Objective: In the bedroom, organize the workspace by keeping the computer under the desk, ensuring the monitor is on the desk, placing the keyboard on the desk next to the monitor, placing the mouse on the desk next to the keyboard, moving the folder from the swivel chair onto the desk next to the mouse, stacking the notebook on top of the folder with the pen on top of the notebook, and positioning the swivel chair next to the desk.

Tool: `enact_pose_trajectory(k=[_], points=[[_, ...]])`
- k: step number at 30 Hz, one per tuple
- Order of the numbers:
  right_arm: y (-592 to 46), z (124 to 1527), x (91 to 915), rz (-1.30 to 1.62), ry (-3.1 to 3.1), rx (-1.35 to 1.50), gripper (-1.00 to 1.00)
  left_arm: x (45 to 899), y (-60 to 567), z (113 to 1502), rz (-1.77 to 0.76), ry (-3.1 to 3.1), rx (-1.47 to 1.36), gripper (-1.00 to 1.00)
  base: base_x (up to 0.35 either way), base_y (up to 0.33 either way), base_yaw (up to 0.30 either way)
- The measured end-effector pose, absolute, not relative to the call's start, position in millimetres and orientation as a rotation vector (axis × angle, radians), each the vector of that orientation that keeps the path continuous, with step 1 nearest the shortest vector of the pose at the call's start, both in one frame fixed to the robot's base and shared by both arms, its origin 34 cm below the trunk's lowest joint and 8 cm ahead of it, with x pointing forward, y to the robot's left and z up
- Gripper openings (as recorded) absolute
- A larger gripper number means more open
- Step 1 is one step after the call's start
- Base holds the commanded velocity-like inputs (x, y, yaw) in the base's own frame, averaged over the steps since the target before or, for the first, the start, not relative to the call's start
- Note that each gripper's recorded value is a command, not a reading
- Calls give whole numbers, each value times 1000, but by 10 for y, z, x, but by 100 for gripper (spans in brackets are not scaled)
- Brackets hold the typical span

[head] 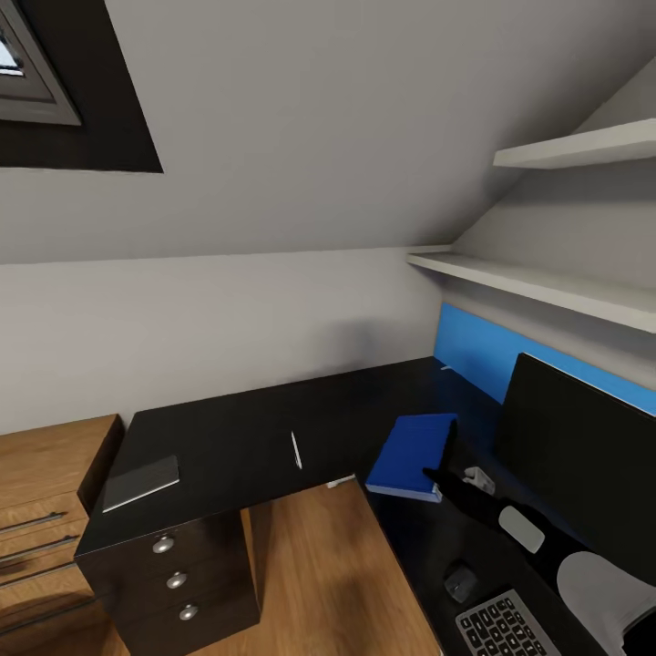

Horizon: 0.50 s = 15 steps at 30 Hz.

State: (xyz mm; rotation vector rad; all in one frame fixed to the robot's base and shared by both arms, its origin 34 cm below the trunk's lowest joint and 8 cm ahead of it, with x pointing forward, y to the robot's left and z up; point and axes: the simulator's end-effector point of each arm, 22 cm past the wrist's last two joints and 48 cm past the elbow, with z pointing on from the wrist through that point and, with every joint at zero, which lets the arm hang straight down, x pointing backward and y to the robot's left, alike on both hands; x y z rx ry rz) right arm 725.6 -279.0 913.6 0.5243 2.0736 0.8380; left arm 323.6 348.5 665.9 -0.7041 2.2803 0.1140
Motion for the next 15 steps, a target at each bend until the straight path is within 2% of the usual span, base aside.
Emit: enact_pose_trajectory(k=[7,15], points=[[-2781,9134,7255,839,2075,522,-100,3235,3482,6658,114,2281,-704,100,-53,-129,0],[-2656,9043,7140,902,2147,539,-100,3236,3489,6660,115,2280,-705,100,-7,-22,0]])
